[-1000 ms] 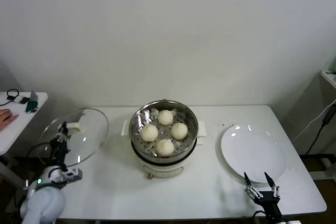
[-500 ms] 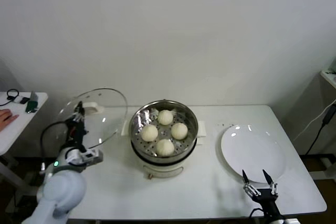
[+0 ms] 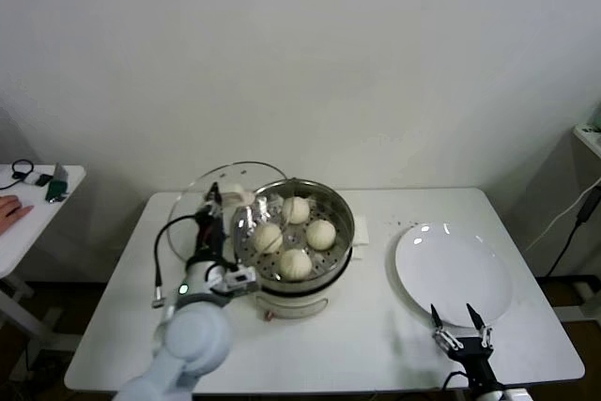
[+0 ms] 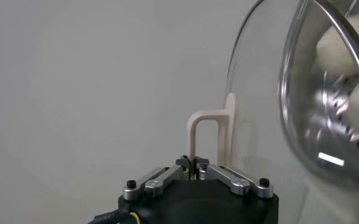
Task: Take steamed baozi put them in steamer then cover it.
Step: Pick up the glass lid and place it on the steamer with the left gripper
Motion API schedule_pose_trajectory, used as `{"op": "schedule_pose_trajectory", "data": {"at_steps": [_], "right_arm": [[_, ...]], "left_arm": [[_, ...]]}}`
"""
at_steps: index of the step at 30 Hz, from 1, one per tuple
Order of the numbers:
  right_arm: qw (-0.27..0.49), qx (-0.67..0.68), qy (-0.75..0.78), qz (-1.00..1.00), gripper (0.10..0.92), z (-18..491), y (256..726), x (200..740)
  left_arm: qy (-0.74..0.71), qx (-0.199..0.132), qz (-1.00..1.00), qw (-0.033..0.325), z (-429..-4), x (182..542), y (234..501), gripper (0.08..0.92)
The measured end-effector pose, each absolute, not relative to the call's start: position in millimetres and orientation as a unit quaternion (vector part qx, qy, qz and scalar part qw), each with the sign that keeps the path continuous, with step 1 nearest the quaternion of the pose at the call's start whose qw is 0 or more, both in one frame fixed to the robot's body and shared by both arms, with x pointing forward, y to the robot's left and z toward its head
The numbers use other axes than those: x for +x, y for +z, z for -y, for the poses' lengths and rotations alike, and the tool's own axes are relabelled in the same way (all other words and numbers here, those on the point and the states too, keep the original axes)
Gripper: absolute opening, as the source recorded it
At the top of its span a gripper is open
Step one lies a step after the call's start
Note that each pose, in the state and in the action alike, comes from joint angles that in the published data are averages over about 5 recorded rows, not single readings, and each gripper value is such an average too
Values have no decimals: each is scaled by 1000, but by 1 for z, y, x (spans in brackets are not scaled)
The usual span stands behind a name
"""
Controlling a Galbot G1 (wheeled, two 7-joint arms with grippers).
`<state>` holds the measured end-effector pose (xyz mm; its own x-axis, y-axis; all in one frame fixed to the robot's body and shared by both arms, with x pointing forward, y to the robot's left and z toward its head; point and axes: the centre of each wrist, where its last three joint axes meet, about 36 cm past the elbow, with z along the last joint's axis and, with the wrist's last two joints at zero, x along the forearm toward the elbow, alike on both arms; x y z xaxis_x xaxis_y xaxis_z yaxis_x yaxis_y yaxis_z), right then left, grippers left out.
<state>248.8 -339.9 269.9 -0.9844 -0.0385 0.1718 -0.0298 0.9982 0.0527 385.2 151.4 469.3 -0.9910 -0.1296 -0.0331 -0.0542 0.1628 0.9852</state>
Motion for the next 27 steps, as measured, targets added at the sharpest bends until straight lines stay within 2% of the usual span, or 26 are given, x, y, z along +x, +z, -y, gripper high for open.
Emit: {"op": "schedule_pose_trajectory", "data": {"at_steps": [15,27], "right_arm": [[86,8,-22,996,823,352,264,254],[87,1,-27,996,823,357,260,254]], "left_arm": [[-636,9,772,2,-43,389,457,135],[-663,5,748,17,-19,394,431,135]]}}
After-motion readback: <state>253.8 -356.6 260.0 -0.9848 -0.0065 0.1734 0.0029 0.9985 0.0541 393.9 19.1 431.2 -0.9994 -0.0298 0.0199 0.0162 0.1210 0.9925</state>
